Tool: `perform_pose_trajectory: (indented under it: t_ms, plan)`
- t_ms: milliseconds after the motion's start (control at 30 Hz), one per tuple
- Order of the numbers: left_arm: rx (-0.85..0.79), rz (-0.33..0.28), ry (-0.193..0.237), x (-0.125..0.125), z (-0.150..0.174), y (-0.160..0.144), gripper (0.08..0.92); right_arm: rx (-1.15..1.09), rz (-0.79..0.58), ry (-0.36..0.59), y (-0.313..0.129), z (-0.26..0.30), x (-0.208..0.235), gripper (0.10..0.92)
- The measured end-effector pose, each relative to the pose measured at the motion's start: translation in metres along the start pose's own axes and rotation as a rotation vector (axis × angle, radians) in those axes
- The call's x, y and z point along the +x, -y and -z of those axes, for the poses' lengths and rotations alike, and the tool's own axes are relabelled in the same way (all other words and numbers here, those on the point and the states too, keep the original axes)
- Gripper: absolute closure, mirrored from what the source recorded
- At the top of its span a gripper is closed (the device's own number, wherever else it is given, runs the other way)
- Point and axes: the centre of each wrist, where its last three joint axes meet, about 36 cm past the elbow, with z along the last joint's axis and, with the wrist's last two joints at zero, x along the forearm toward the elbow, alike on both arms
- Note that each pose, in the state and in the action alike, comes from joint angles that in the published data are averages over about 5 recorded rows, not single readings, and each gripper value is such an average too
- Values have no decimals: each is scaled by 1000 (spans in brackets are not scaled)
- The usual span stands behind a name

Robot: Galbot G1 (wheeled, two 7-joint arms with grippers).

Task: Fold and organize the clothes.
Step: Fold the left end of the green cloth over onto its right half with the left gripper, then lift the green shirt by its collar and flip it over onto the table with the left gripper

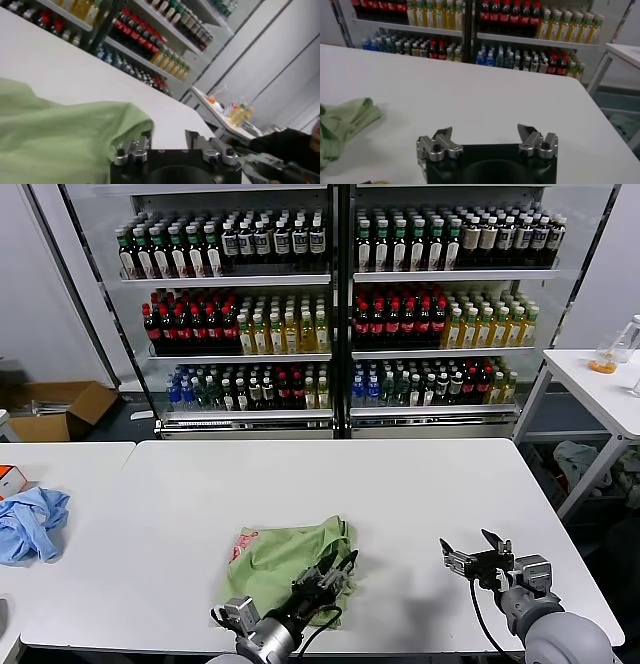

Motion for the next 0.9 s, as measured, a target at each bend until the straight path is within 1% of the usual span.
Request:
perform_pose_trajectory:
  t_ms: [67,133,233,333,467,600,767,900]
  plan:
    - [-5,3,15,5,4,0,402,-1,2,0,-1,0,0,200]
    - [-17,22,33,10,9,-2,341,-3,3,1,-2,0,-1,200]
    - [-45,78,63,17,15,-11,257,-3,5,2,-2,0,-1,200]
    - [-78,151,92,24,21,-23,197,-2,6,3,-3,0,-2,200]
    - [-123,255,124,31,27,-39,178,-1,8,3,-5,-1,-2,200]
    - [-154,336,137,33,29,-50,177,0,9,1,-6,-2,-2,200]
    - [-180,403,137,32,29,-61,177,2,9,2,-6,-2,0,200]
    - [-183,441,119,30,26,-70,177,3,8,5,-5,-1,1,200]
